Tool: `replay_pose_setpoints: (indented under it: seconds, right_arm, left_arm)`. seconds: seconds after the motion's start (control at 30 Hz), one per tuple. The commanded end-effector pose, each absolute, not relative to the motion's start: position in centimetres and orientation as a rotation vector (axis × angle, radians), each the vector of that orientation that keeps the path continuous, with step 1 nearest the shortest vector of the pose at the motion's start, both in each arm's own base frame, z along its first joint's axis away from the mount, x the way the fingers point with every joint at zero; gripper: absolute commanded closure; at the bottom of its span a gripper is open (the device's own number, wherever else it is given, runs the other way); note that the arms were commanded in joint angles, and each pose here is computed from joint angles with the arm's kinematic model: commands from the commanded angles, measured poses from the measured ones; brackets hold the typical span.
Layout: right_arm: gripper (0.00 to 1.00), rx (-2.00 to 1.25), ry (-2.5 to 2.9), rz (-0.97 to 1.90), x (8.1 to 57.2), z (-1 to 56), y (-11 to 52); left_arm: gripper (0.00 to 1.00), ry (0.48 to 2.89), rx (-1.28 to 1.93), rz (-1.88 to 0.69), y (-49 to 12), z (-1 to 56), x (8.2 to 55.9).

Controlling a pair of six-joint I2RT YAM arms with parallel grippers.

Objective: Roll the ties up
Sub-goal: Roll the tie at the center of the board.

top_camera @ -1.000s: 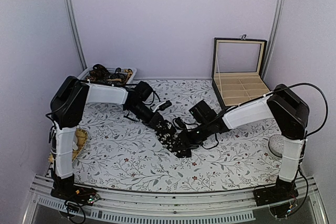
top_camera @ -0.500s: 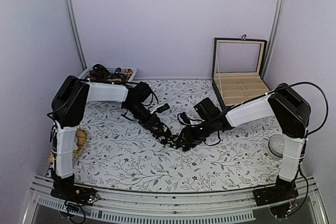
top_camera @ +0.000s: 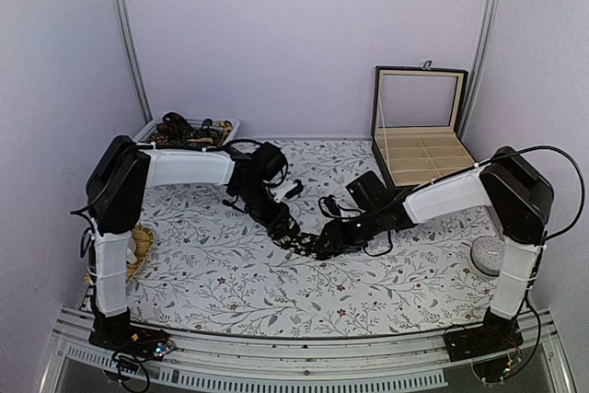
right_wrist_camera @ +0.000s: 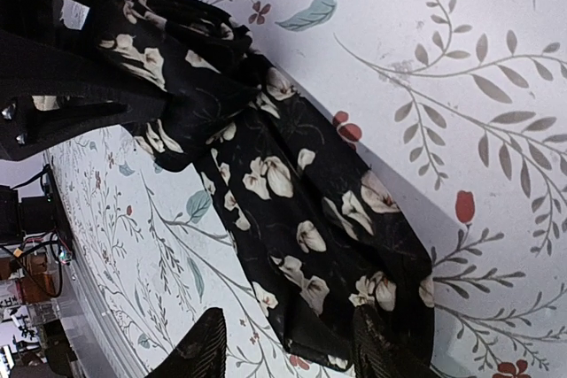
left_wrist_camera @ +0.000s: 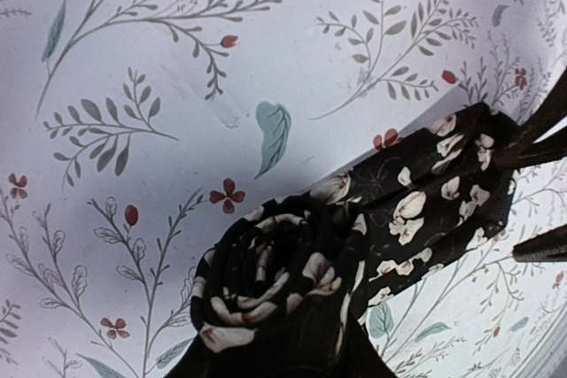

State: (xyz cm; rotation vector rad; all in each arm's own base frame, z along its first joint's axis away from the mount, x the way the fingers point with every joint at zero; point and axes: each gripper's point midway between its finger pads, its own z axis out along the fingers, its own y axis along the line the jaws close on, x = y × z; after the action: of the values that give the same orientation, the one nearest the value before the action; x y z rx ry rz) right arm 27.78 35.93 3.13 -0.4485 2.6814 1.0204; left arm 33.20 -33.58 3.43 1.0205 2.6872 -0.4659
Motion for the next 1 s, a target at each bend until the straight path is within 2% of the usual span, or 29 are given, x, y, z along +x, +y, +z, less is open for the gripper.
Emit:
replay_pose_setpoints:
  seconds: [0.0,0.33,0.5,0.7,0.97]
  right_arm:
    - [0.5,-0.359,2.774,0.981,26.1,3.0,33.3]
    - [0.46,-0.273,2.672,1.242,25.9,6.1,33.2]
    - [0.46,-0.233,2.63,1.302,25.9,6.9,32.7]
    - [0.46,-0.171,2.599,1.343,26.1,7.8,31.3]
    - [0.46,-0.146,2.588,1.345,26.3,8.0,30.5]
  left_arm:
    - [0.72,2.669,0.923,-0.003,-30.6,3.3,34.9]
    - [0.71,2.544,0.99,0.542,-31.2,3.2,34.2]
    - [0.69,2.458,1.057,0.691,-33.3,3.2,33.9]
    - [0.68,2.409,1.083,0.775,-34.8,2.6,33.6]
    - [0.56,2.387,1.131,0.756,-38.1,1.0,32.1]
